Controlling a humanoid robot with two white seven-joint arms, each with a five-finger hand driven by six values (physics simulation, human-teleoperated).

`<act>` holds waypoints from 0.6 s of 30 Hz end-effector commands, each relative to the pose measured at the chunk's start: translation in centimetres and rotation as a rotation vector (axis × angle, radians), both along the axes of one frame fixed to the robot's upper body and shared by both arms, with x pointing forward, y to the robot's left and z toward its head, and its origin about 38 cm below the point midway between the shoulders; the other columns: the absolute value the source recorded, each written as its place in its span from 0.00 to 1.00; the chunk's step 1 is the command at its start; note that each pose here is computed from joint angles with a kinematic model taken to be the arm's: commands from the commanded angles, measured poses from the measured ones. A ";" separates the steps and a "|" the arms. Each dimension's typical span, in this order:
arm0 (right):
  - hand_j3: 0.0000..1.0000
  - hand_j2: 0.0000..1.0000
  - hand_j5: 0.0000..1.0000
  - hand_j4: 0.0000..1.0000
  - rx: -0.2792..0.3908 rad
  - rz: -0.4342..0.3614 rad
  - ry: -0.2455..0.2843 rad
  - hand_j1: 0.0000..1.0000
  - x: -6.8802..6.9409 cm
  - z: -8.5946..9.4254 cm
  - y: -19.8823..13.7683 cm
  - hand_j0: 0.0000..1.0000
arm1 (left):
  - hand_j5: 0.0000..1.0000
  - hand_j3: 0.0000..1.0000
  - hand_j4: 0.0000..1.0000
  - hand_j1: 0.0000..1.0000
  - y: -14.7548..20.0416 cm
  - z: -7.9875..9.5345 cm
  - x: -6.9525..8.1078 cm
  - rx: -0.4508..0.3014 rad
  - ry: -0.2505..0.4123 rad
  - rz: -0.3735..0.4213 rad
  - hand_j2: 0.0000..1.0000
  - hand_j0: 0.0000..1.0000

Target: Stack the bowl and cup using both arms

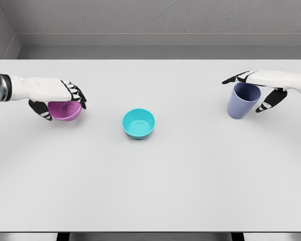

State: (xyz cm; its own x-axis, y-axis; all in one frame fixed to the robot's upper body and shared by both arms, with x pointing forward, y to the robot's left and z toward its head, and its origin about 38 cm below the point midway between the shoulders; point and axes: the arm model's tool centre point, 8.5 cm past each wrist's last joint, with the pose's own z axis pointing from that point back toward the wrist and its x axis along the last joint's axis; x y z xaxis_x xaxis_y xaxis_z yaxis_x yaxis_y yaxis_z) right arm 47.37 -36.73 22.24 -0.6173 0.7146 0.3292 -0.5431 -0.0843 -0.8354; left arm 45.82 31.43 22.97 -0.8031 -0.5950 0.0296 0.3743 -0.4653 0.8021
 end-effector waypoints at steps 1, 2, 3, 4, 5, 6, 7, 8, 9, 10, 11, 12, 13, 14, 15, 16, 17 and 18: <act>1.00 1.00 1.00 1.00 0.012 -0.007 0.004 1.00 0.3 -0.2 0.2 1.00 | 0.69 0.69 0.69 0.69 -0.5 0.1 -0.1 -0.003 -0.005 -0.012 0.69 0.69; 1.00 1.00 1.00 1.00 0.015 -0.006 0.005 1.00 0.4 -0.3 0.4 1.00 | 0.69 0.69 0.69 0.69 -1.4 0.1 0.0 -0.013 -0.006 -0.029 0.69 0.69; 1.00 1.00 1.00 1.00 0.016 -0.008 0.007 1.00 0.5 -0.4 0.4 1.00 | 0.69 0.69 0.69 0.69 -1.5 0.2 0.1 -0.014 -0.008 -0.031 0.69 0.69; 1.00 1.00 1.00 1.00 0.016 -0.008 0.010 1.00 0.6 -0.6 0.5 1.00 | 0.69 0.69 0.69 0.69 -1.7 0.5 0.2 -0.017 -0.015 -0.037 0.69 0.69; 1.00 1.00 1.00 1.00 0.017 -0.007 0.010 1.00 0.7 -0.6 0.6 1.00 | 0.69 0.69 0.69 0.69 -2.3 0.4 0.3 -0.024 -0.015 -0.045 0.69 0.69; 1.00 1.00 1.00 1.00 0.013 -0.009 0.010 1.00 0.7 -0.7 0.6 1.00 | 0.69 0.69 0.69 0.69 -2.7 0.6 0.4 -0.027 -0.020 -0.054 0.69 0.69; 1.00 1.00 1.00 1.00 0.005 -0.007 0.009 1.00 0.7 -0.7 0.6 1.00 | 0.69 0.69 0.69 0.69 -3.4 0.7 0.5 -0.035 -0.023 -0.066 0.69 0.69; 1.00 1.00 1.00 1.00 0.005 -0.009 0.009 1.00 0.7 -0.8 0.5 1.00 | 0.69 0.69 0.69 0.69 -3.6 0.9 0.7 -0.037 -0.028 -0.070 0.69 0.69; 1.00 1.00 1.00 1.00 0.004 -0.010 0.011 1.00 0.7 -0.8 0.5 1.00 | 0.69 0.69 0.69 0.69 -4.2 1.1 0.8 -0.041 -0.033 -0.082 0.69 0.69; 1.00 1.00 1.00 1.00 0.005 -0.010 0.008 1.00 0.7 -0.7 0.5 1.00 | 0.69 0.69 0.69 0.69 -4.7 1.0 0.8 -0.048 -0.031 -0.091 0.69 0.69; 1.00 1.00 1.00 1.00 0.005 -0.010 0.008 1.00 0.7 -0.7 0.5 1.00 | 0.69 0.69 0.69 0.69 -4.9 1.0 0.9 -0.050 -0.033 -0.093 0.69 0.69; 1.00 1.00 1.00 1.00 0.004 -0.012 0.008 1.00 0.7 -0.7 0.5 1.00 | 0.69 0.69 0.69 0.69 -5.2 1.2 1.0 -0.044 -0.042 -0.100 0.69 0.69; 1.00 1.00 1.00 1.00 0.003 -0.020 0.010 1.00 0.8 -0.8 0.2 1.00 | 0.69 0.69 0.69 0.69 -5.9 1.2 1.0 -0.050 -0.044 -0.113 0.69 0.69; 1.00 1.00 1.00 1.00 0.002 -0.023 0.011 1.00 0.8 -0.8 0.1 1.00 | 0.69 0.69 0.69 0.69 -6.4 1.2 1.1 -0.053 -0.046 -0.123 0.69 0.69; 1.00 1.00 1.00 1.00 0.001 -0.023 0.012 1.00 0.8 -0.8 0.1 1.00 | 0.69 0.69 0.69 0.69 -6.9 1.2 1.1 -0.053 -0.049 -0.132 0.69 0.69; 1.00 1.00 1.00 1.00 0.001 -0.025 0.011 1.00 0.8 -0.8 0.0 1.00 | 0.69 0.69 0.69 0.69 -7.3 1.3 1.2 -0.056 -0.051 -0.139 0.69 0.69; 1.00 1.00 1.00 1.00 0.002 -0.023 0.013 1.00 0.8 -0.9 0.1 1.00 | 0.69 0.69 0.69 0.69 -7.5 1.3 1.1 -0.056 -0.053 -0.145 0.69 0.69; 1.00 1.00 1.00 1.00 0.001 -0.025 0.012 1.00 0.8 -0.9 0.0 1.00 | 0.69 0.69 0.69 0.69 -7.8 1.4 1.0 -0.058 -0.056 -0.157 0.69 0.69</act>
State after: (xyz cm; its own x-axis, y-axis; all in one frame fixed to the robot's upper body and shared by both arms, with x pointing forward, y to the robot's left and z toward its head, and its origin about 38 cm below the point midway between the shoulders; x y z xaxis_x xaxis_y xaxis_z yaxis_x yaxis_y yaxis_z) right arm 48.10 -36.59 21.29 -0.6001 0.7271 0.3333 -0.5551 -0.0785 -0.8281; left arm 46.87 24.37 24.35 -0.8802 -0.4745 0.0096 0.2629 -0.4705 0.8424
